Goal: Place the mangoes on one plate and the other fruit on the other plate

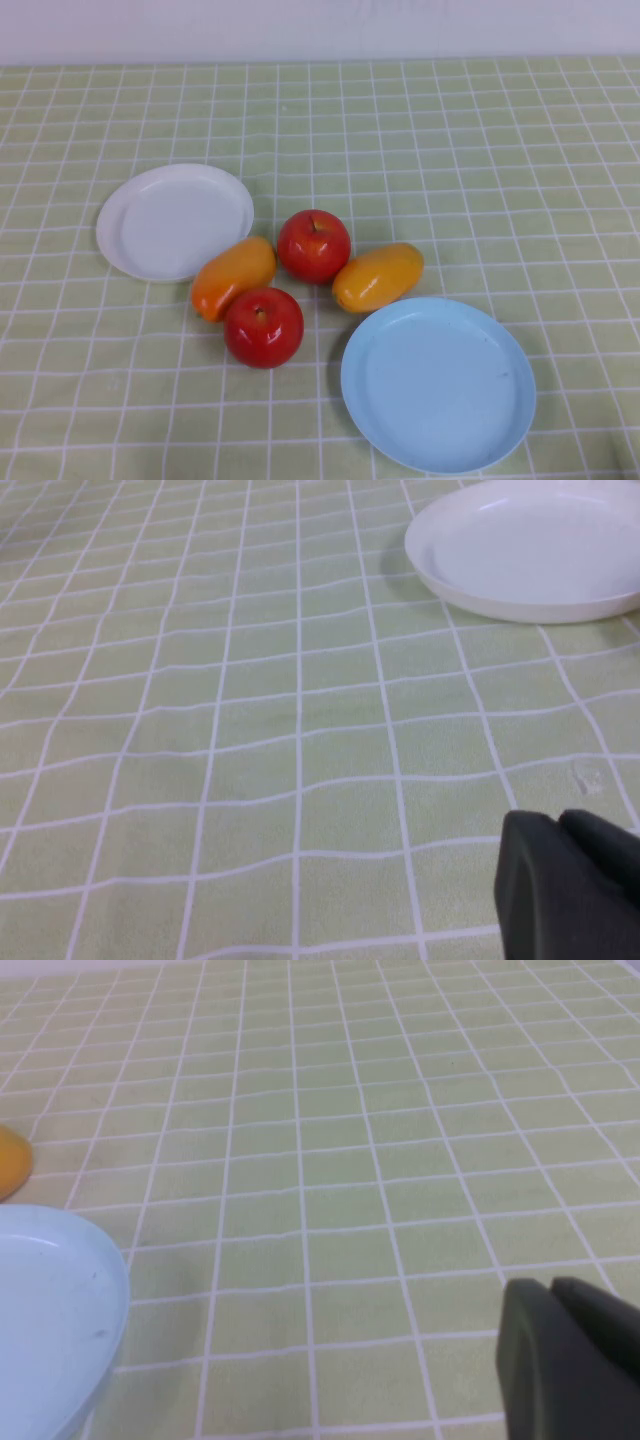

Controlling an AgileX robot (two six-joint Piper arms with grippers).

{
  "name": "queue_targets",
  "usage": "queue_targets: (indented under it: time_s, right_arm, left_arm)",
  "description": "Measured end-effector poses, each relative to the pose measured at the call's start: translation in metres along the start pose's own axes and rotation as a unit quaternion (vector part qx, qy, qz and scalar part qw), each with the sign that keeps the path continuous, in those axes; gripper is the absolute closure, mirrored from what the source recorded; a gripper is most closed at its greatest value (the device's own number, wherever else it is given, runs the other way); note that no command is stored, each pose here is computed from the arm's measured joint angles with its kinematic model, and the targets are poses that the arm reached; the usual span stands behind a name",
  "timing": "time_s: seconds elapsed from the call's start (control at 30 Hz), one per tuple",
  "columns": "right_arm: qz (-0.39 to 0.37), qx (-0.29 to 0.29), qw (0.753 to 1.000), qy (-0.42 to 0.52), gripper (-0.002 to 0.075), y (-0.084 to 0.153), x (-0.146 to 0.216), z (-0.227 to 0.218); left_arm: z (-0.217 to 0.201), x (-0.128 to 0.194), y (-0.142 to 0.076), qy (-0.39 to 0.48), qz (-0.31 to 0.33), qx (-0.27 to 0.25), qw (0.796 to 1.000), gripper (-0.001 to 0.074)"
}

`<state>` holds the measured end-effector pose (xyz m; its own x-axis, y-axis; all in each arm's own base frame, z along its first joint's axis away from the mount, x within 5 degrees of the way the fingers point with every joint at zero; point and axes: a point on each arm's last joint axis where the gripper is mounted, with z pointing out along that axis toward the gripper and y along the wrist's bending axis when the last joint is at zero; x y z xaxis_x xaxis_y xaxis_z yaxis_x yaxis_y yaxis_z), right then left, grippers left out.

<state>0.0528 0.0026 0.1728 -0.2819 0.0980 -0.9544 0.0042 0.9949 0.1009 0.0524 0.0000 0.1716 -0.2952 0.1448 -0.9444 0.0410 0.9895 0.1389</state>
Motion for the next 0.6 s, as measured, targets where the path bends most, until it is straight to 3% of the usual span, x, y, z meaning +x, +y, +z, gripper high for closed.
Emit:
queue_targets:
  time_s: [0.4,0.6]
  right_arm:
    - [0.0,0.0,1.0,0.0,0.0743,0.0,0.0,0.0]
    - [0.0,0.0,1.0,0.0,0.0743,0.0,0.0,0.0]
  left_arm:
    - [0.0,-0.004,-0.003,-0.02,-0.056,0.018,0.998,0.0737]
    - [-0.001,-0.011,-0.008,-0.052,-0.182,0.056,0.98,0.0737]
